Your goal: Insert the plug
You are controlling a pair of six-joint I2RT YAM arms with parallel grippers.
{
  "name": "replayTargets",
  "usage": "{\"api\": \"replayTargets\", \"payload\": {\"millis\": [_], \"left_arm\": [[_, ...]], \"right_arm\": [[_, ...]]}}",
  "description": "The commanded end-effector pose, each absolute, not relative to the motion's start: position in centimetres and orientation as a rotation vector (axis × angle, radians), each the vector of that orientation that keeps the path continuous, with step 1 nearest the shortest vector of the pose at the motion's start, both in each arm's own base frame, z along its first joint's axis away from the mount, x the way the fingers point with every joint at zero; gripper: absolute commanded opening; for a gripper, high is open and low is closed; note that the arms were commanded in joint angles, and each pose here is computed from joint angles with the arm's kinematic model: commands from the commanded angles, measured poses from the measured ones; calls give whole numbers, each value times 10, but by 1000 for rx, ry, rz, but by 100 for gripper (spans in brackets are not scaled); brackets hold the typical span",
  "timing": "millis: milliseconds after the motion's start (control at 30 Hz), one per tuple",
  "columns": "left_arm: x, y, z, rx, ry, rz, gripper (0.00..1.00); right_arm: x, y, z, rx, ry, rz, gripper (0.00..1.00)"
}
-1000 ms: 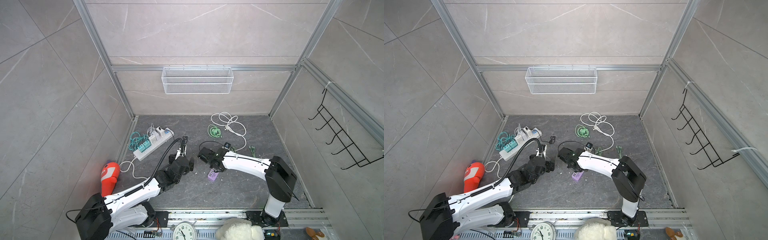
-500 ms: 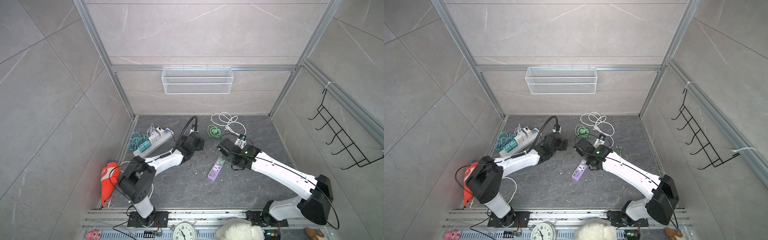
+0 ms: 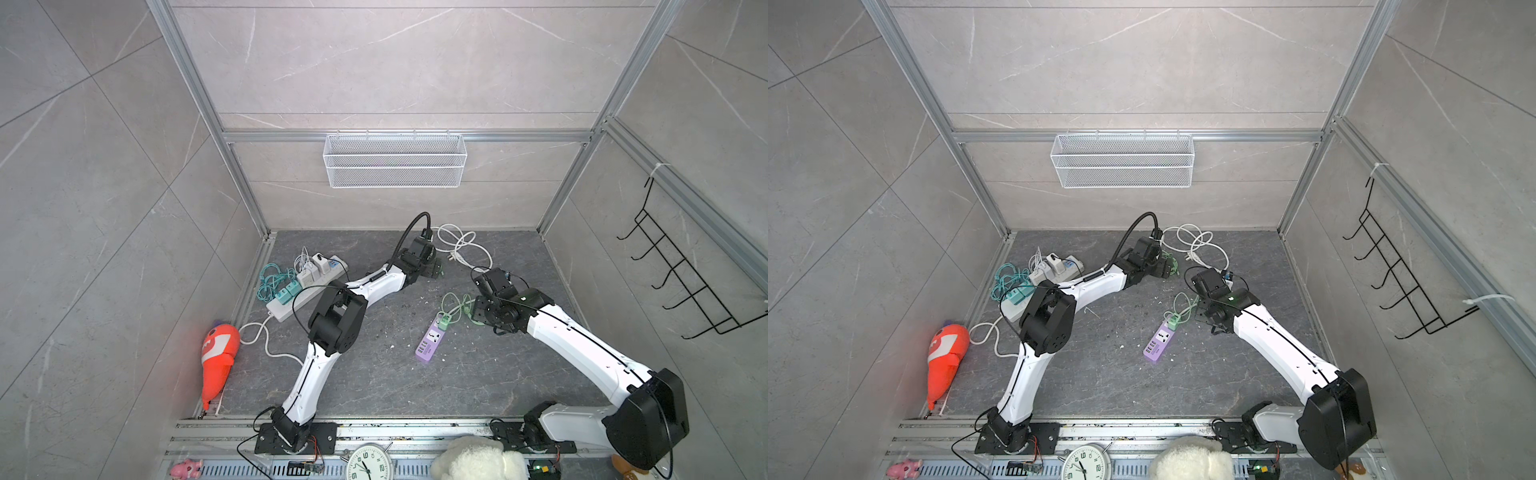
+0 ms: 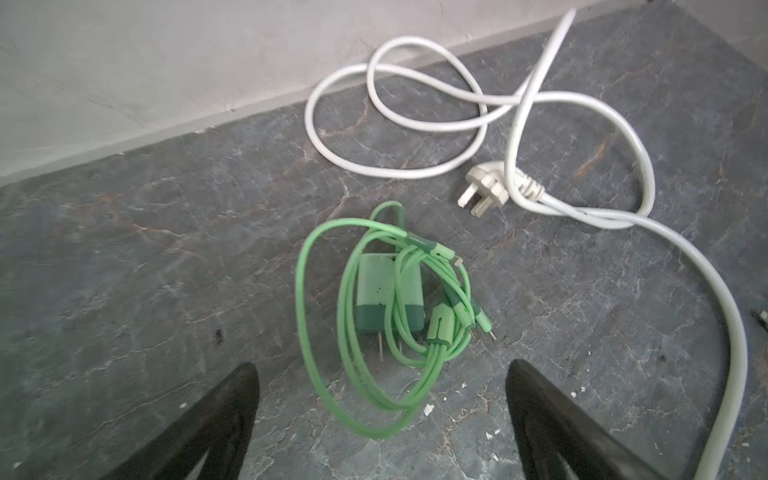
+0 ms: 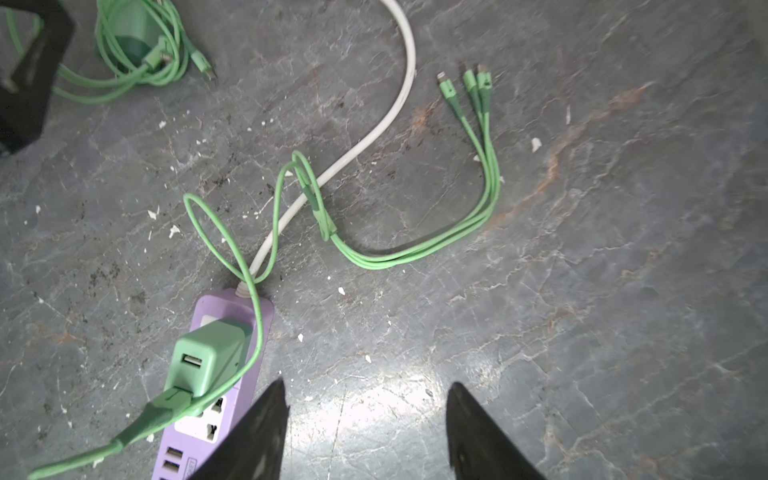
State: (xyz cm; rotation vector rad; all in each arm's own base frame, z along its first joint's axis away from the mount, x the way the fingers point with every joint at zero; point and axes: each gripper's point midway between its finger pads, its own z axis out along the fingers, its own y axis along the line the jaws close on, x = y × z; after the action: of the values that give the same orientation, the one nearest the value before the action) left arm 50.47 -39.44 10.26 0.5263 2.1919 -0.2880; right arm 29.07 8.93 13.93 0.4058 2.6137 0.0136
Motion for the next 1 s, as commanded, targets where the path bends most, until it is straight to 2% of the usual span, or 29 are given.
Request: {"api": "replayTargets", "payload": {"millis": [0, 300, 500, 633, 967], "left_arm": [[506, -406, 94, 627, 2220, -301, 94], [518, -416, 59, 663, 2274, -270, 94], [515, -415, 52, 641, 2296, -279, 82], [506, -406, 46, 649, 2324, -258, 70], [453, -337, 67, 588, 2303, -144, 45]], "right_arm": [[293, 92, 137, 354, 2619, 93, 63], [292, 78, 135, 374, 2617, 135, 62], [290, 71, 135, 391, 2612, 134, 62], [289, 71, 135, 401, 2613, 145, 62], [291, 84, 128, 400, 2645, 233, 60]]}}
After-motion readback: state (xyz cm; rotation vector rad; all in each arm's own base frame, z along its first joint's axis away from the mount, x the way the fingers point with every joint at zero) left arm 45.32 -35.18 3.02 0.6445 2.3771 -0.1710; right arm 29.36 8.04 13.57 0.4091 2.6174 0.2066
